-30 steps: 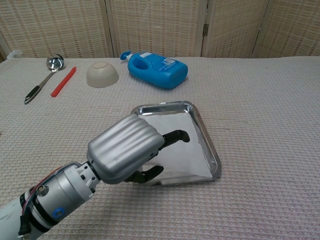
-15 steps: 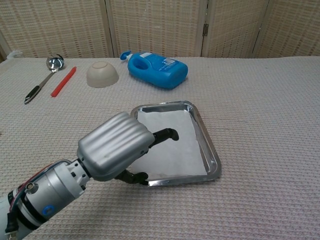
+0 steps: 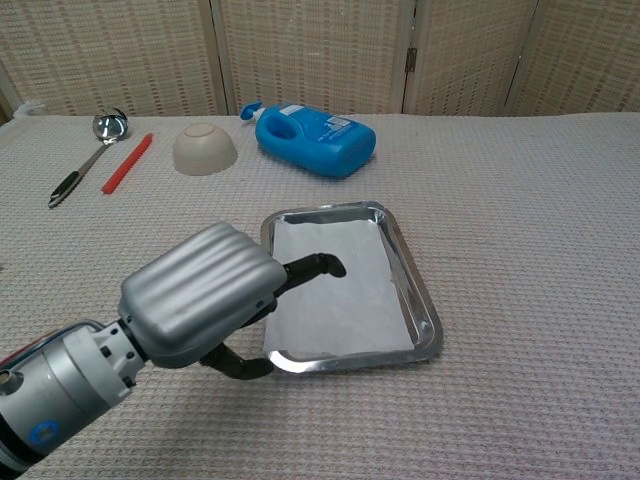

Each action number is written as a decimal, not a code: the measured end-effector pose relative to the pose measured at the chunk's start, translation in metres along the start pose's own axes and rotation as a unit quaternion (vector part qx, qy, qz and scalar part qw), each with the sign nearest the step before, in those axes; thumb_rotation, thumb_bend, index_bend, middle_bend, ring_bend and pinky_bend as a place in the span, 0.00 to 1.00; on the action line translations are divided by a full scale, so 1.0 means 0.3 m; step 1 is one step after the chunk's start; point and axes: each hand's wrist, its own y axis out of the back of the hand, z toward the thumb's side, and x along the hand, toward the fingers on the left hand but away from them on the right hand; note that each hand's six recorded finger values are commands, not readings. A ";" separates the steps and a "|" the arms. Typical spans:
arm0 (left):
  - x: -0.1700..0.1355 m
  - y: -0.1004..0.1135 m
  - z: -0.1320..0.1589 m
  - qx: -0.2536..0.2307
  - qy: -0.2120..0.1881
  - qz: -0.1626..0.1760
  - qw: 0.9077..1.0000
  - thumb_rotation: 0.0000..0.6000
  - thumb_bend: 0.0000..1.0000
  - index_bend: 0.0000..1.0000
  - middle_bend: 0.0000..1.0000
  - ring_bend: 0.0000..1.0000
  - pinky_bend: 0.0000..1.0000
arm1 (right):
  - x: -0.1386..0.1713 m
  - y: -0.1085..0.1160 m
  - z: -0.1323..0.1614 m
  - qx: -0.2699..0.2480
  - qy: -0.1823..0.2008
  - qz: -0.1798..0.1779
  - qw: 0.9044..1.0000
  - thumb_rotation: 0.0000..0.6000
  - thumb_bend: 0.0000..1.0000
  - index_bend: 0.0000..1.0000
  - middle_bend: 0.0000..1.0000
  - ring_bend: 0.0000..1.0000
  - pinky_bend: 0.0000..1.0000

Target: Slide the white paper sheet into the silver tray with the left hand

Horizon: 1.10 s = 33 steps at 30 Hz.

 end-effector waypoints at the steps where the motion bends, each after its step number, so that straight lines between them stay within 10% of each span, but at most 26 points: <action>1: -0.003 0.002 -0.007 -0.002 0.002 -0.003 1.000 1.00 0.30 0.27 1.00 1.00 1.00 | 0.001 0.001 0.000 0.000 0.001 0.000 1.000 1.00 0.32 0.00 0.00 0.00 0.00; 10: -0.065 -0.016 -0.091 0.028 0.018 -0.074 0.997 1.00 0.85 0.30 1.00 1.00 1.00 | -0.002 -0.017 0.004 0.007 0.002 0.007 1.000 1.00 0.32 0.00 0.00 0.00 0.00; 17: -0.100 -0.037 -0.102 0.036 0.013 -0.138 0.990 1.00 0.88 0.29 1.00 1.00 1.00 | -0.006 -0.039 0.008 0.013 0.000 0.014 1.000 1.00 0.32 0.00 0.00 0.00 0.00; 33: -0.091 -0.072 -0.071 0.030 -0.006 -0.148 0.988 1.00 0.88 0.27 1.00 1.00 1.00 | -0.008 -0.043 0.008 0.012 -0.001 0.018 1.000 1.00 0.32 0.00 0.00 0.00 0.00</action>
